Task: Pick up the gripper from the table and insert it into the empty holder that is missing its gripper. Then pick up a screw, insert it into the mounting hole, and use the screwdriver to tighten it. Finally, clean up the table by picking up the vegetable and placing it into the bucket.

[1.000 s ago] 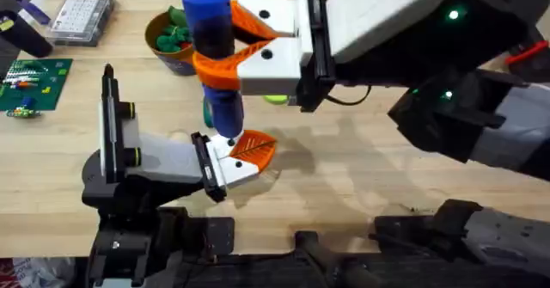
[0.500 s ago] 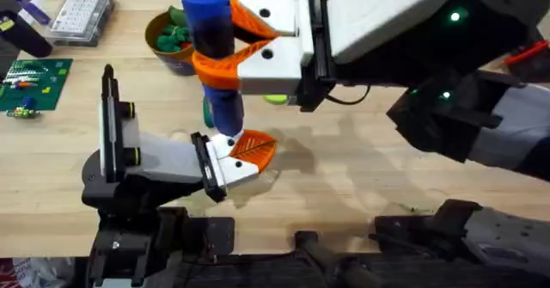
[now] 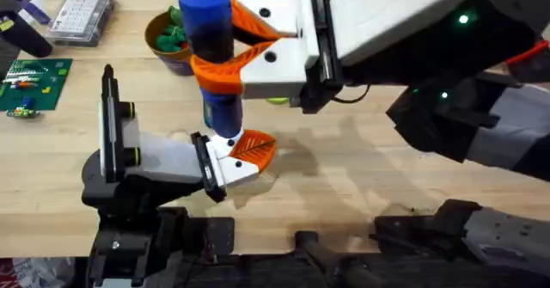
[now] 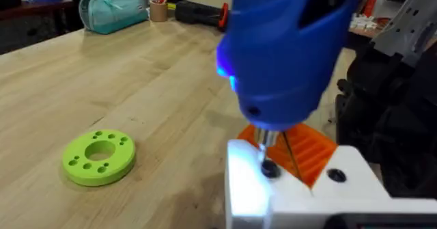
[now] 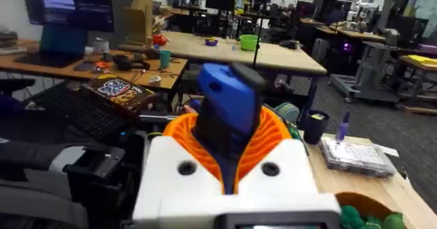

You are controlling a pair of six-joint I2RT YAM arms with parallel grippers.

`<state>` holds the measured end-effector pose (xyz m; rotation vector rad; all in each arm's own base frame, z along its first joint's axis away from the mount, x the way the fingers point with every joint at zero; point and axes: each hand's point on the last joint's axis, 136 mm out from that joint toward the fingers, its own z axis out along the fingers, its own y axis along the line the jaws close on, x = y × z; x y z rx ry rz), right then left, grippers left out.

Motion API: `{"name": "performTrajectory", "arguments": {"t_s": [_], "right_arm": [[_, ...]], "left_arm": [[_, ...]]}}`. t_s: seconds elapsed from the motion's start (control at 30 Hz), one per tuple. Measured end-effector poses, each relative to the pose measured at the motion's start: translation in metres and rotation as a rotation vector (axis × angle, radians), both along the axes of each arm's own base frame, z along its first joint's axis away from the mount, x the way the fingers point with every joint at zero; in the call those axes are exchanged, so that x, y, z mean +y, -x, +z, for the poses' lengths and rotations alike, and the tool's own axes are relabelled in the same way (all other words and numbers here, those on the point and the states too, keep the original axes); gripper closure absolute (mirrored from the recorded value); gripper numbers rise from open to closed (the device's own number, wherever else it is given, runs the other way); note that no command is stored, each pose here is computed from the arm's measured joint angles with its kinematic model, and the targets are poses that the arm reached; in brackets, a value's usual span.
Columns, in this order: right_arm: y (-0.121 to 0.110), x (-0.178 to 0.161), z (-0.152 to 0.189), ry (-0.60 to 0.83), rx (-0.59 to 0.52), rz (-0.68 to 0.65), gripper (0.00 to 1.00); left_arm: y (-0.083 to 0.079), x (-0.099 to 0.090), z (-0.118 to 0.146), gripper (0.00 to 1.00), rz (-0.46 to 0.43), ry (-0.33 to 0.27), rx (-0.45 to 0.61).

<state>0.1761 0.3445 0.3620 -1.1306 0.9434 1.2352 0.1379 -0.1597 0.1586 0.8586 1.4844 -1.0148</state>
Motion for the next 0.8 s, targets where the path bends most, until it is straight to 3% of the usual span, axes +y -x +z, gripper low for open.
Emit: {"name": "performTrajectory", "arguments": {"t_s": [0.8], "right_arm": [[0.0055,0.0001,-0.0017,0.009,0.001,0.033,0.951]], "left_arm": [[0.0000,0.0000,0.0000,0.988,0.000,0.000,0.000]]}}
